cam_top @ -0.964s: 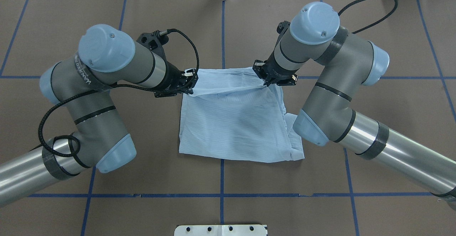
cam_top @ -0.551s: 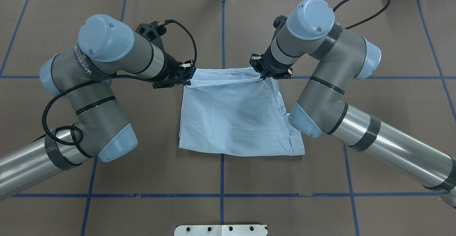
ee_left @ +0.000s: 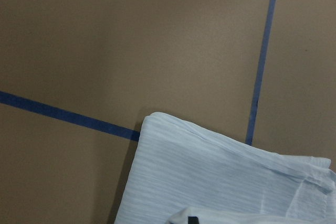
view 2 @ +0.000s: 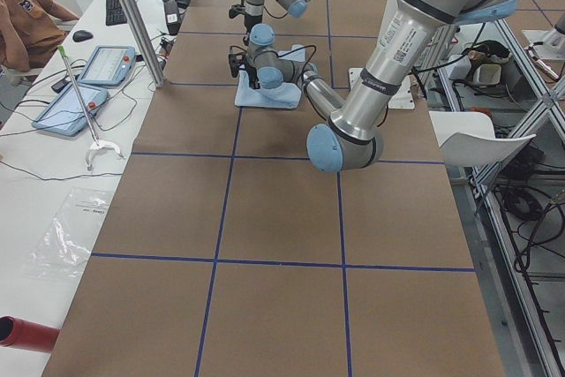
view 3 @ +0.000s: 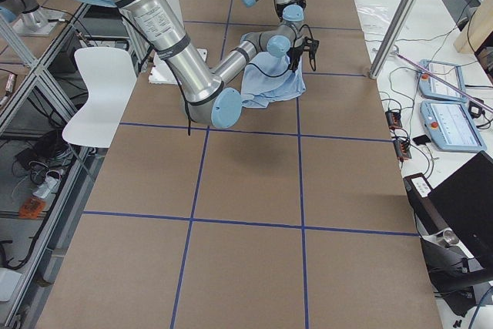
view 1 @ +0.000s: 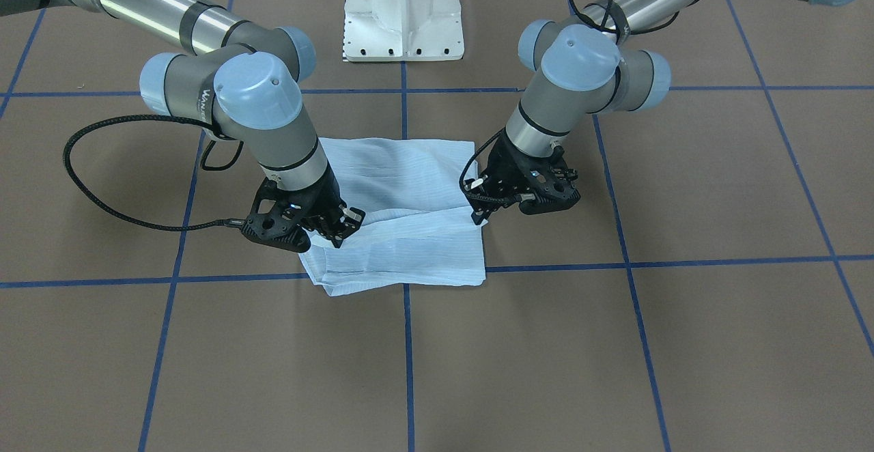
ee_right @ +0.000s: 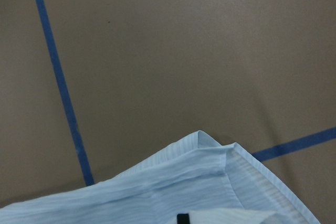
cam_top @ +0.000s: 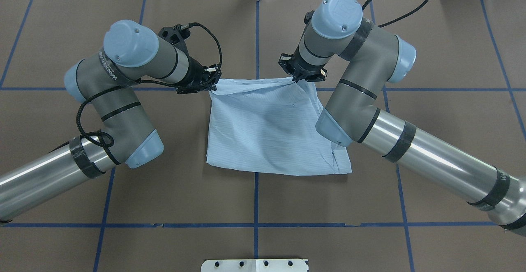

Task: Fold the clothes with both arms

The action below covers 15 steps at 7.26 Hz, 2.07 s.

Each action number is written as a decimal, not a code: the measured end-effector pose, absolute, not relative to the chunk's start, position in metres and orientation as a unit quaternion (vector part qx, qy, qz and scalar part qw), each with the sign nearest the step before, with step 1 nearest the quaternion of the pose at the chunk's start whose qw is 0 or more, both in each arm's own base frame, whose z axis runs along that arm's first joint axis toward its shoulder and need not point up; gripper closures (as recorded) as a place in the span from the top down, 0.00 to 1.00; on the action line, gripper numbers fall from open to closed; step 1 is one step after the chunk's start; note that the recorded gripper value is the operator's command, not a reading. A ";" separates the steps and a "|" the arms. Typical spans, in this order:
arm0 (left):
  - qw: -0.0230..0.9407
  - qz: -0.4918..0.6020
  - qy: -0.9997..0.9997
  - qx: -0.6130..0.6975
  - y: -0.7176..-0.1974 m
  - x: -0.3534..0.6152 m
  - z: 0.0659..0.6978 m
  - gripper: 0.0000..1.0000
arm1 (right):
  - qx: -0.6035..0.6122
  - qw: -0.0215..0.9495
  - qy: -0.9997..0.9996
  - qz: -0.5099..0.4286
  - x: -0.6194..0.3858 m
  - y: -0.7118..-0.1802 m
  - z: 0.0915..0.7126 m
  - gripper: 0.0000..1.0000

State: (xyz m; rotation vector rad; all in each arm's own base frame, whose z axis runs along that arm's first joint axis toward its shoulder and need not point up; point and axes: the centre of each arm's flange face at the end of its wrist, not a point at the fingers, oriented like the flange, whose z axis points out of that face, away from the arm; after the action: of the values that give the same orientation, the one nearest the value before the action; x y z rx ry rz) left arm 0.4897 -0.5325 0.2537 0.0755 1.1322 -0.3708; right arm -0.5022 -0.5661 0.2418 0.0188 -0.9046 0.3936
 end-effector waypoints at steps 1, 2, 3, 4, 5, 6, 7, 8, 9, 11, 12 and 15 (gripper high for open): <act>0.827 -0.175 0.532 0.035 -0.538 0.496 0.261 0.00 | 0.008 0.882 -0.432 0.190 -0.510 -0.573 0.252 0.00; 0.828 -0.176 0.532 0.035 -0.541 0.499 0.266 0.00 | 0.007 0.883 -0.430 0.190 -0.515 -0.578 0.259 0.00; 0.828 -0.176 0.531 0.035 -0.542 0.500 0.269 0.00 | 0.006 0.883 -0.429 0.191 -0.518 -0.580 0.262 0.27; 0.827 -0.177 0.532 0.034 -0.543 0.501 0.270 0.41 | 0.006 0.883 -0.429 0.191 -0.519 -0.581 0.261 0.99; 0.826 -0.180 0.533 0.033 -0.544 0.501 0.268 0.86 | 0.005 0.883 -0.429 0.191 -0.520 -0.580 0.261 1.00; 0.825 -0.183 0.533 0.033 -0.544 0.502 0.267 0.99 | 0.004 0.883 -0.428 0.192 -0.521 -0.581 0.262 1.00; 0.825 -0.189 0.532 0.032 -0.548 0.499 0.267 0.99 | 0.002 0.883 -0.429 0.192 -0.520 -0.581 0.263 1.00; 0.824 -0.198 0.529 0.036 -0.558 0.490 0.269 0.99 | -0.001 0.882 -0.430 0.192 -0.518 -0.582 0.262 1.00; 0.825 -0.210 0.524 0.040 -0.572 0.476 0.273 0.99 | -0.006 0.880 -0.435 0.190 -0.514 -0.583 0.259 1.00; 0.833 -0.209 0.509 0.049 -0.599 0.442 0.289 0.99 | -0.006 0.877 -0.445 0.182 -0.486 -0.592 0.259 1.00; 0.842 -0.190 0.502 0.055 -0.608 0.413 0.306 0.99 | 0.010 0.882 -0.441 0.169 -0.456 -0.601 0.276 1.00; 0.870 -0.103 0.462 0.138 -0.608 0.284 0.382 0.99 | 0.079 0.917 -0.386 0.067 -0.314 -0.643 0.383 1.00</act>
State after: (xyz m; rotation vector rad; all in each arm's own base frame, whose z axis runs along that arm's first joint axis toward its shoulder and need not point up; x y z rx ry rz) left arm 0.2837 -0.6084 0.3821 0.2896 0.9665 -0.2154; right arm -0.3145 -0.6427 0.3834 0.1626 -0.7948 0.1385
